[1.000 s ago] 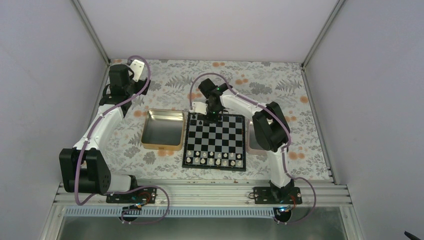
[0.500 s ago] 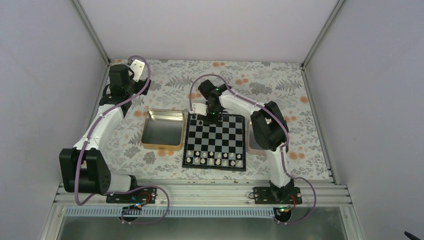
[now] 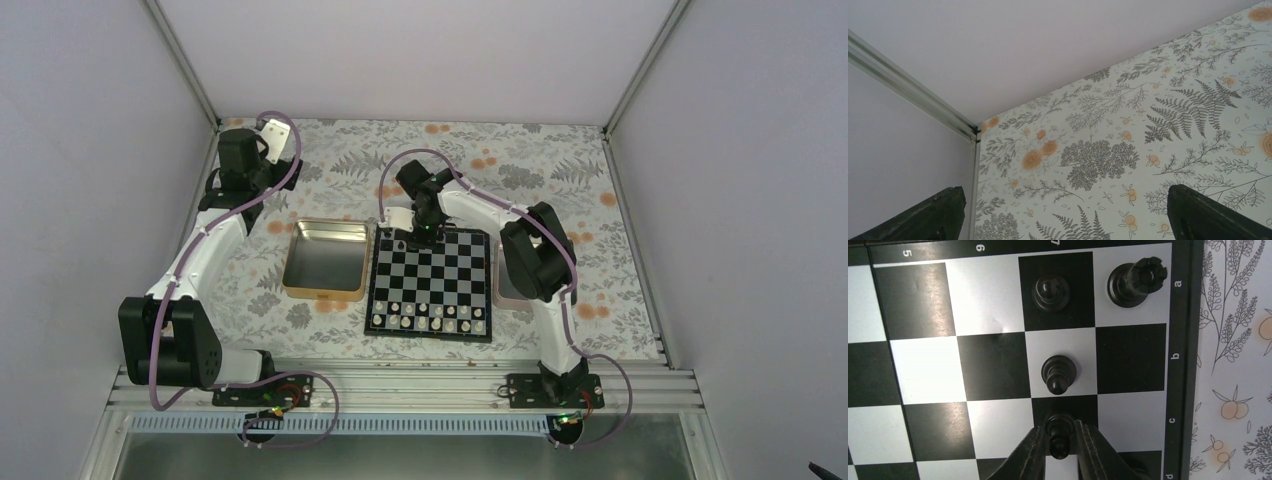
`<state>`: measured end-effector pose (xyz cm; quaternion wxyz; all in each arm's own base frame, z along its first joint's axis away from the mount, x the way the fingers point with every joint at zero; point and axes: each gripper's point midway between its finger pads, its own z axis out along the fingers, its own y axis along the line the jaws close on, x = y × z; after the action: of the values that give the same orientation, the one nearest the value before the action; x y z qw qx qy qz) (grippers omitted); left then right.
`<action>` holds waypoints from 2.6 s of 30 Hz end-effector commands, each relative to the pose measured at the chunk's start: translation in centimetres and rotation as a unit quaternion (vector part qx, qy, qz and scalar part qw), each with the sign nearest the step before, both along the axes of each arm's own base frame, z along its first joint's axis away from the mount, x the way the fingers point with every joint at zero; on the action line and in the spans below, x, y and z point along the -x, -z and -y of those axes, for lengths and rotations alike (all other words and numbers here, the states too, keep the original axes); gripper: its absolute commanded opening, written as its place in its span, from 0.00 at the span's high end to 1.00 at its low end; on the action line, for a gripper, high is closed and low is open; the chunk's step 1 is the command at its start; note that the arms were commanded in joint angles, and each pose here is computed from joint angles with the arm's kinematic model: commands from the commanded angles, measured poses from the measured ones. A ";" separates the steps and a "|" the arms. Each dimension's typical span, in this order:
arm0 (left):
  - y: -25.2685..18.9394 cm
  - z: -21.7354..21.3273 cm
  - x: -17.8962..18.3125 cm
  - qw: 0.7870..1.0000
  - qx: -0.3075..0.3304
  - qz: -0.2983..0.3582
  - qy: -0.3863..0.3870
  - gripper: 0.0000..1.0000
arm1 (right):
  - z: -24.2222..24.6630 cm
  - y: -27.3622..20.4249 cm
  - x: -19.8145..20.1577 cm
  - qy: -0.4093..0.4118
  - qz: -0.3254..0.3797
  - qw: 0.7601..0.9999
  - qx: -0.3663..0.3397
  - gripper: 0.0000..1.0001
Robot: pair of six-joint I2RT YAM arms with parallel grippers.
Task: Set up the chess pieces on the board
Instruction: Place the chess piece on the chessboard, then pick up the chess piece from the storage box.
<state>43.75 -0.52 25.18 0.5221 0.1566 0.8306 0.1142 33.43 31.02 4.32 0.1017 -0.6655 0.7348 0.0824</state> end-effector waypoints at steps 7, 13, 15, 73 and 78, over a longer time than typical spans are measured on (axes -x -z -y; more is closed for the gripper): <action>-0.8 0.0 0.1 1.000 0.002 0.012 0.006 0.00 | -1.3 -2.6 0.3 0.001 -0.003 1.000 -0.027 0.74; -1.4 -0.2 0.1 1.000 -0.002 0.019 0.001 0.00 | 0.1 -9.7 -1.2 0.042 0.054 0.995 -0.072 0.74; -1.4 -0.4 0.0 1.000 -0.008 0.019 -0.003 0.00 | 3.2 -11.9 -2.2 0.083 0.065 0.991 -0.080 0.73; 0.3 0.5 0.0 1.000 0.005 0.001 0.020 0.00 | 29.8 -0.1 -0.2 0.390 0.013 0.920 -0.042 0.84; 0.2 0.5 -0.1 1.000 0.005 0.002 0.020 0.00 | 29.8 -0.8 -0.5 0.389 0.025 0.920 -0.047 0.91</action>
<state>43.64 -1.14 24.64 0.5202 0.1710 0.8306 0.1012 32.92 1.37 4.16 0.1517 -0.3220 0.9328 0.0570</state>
